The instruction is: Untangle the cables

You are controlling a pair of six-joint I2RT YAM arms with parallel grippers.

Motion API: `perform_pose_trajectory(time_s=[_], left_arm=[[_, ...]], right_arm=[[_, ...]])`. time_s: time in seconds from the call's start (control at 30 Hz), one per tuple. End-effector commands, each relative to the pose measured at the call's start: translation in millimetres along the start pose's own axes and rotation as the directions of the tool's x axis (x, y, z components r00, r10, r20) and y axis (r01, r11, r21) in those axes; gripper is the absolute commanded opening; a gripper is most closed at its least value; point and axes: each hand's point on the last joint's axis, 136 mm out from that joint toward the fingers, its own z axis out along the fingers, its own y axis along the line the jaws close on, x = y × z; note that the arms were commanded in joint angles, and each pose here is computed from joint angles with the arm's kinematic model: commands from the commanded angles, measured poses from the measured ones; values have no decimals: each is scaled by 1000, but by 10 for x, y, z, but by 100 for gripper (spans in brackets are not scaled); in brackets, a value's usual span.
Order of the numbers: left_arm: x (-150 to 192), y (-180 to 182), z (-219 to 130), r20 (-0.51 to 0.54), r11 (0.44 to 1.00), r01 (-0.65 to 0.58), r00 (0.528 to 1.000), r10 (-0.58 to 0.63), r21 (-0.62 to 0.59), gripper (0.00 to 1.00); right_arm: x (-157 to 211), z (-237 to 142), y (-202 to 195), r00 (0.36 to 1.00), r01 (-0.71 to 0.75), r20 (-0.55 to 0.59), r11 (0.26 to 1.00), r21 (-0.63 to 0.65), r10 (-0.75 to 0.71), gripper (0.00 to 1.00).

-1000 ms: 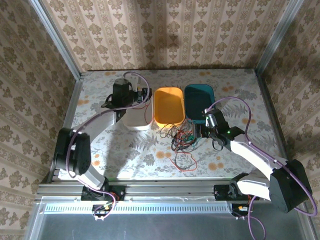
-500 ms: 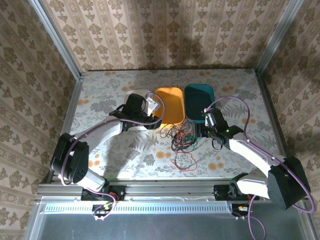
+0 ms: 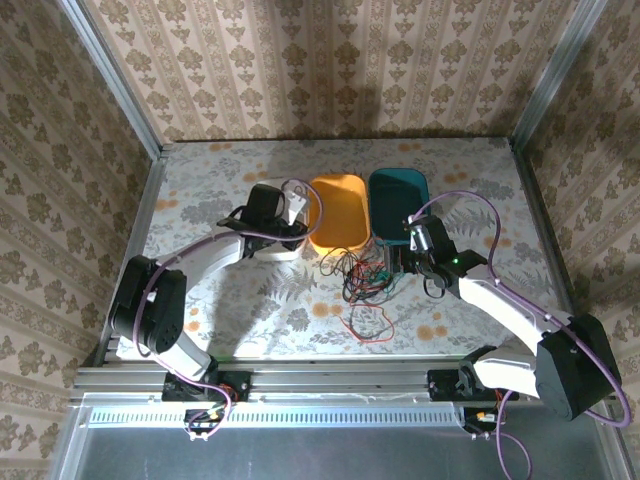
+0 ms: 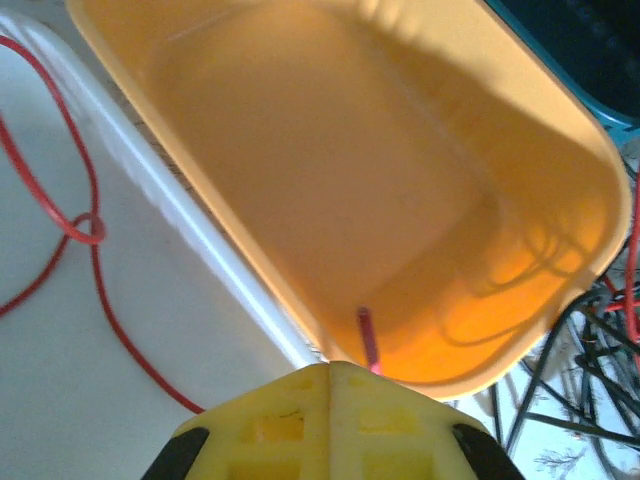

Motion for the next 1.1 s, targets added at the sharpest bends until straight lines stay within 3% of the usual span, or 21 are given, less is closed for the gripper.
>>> perform_pose_trajectory(time_s=[0.0, 0.1, 0.2, 0.33, 0.53, 0.67, 0.8, 0.93, 1.07], left_arm=[[30, 139, -9, 19, 998, 59, 998, -58, -28, 0], [28, 46, -18, 21, 999, 47, 999, -47, 24, 0], [-57, -175, -136, 87, 991, -3, 996, -8, 133, 17], [-80, -286, -231, 114, 983, -32, 993, 11, 180, 34], [-75, -155, -1, 84, 989, 27, 996, -40, 144, 41], [-107, -194, 132, 76, 987, 21, 997, -33, 160, 38], [-147, -163, 192, 79, 989, 19, 996, -30, 146, 23], [-149, -122, 215, 72, 992, 26, 997, -35, 126, 0], [-149, -28, 157, 80, 996, 40, 996, -46, 79, 0]], right_arm=[[-42, -46, -42, 1000, -8, 17, 1000, 17, 8, 82], [-51, -45, -45, 1000, -7, 20, 1000, 19, 6, 82], [-60, -51, -47, 1000, -9, 24, 1000, 21, 8, 82], [-27, -30, -50, 1000, -14, 15, 1000, 20, 14, 82], [-39, -21, -39, 1000, -8, 15, 1000, 17, 8, 82], [-58, -34, -41, 1000, -12, 19, 1000, 19, 11, 82], [-33, -46, -52, 1000, -15, 19, 1000, 20, 15, 82], [1, -40, -69, 1000, -14, 10, 1000, 27, 14, 82], [-7, -38, -69, 1000, -15, 15, 1000, 27, 15, 82]])
